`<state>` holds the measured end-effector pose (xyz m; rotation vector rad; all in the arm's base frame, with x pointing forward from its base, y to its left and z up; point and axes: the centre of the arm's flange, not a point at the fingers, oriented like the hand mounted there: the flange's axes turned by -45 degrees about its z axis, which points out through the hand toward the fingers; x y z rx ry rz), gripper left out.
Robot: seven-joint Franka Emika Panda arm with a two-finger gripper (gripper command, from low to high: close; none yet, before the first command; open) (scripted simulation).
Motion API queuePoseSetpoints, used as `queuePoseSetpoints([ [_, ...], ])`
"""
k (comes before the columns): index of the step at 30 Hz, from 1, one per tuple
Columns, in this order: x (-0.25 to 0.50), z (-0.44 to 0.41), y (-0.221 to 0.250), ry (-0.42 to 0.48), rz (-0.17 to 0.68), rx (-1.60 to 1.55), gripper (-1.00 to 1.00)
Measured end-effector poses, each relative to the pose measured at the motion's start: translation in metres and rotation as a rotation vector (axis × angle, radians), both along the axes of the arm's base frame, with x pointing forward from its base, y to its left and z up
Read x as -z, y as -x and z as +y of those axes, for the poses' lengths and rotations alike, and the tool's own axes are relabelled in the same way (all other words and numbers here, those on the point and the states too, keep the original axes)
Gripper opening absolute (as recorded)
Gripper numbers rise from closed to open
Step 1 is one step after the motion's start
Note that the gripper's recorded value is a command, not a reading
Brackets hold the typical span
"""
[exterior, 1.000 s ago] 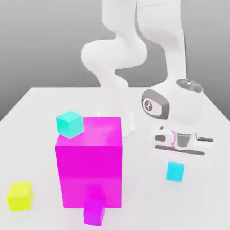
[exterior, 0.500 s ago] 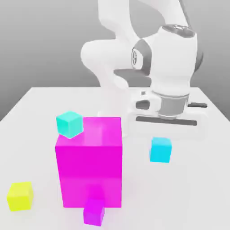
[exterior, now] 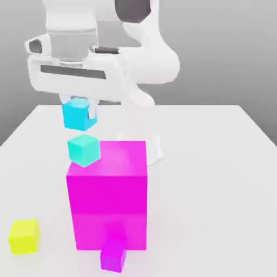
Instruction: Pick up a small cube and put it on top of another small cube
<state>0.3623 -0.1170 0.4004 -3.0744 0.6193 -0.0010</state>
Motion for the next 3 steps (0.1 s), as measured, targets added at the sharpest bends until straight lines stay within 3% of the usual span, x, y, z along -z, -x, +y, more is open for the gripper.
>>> queuePoseSetpoints([
  [3,0.0000,0.0000,0.0000,0.000,0.000,0.000,1.00],
])
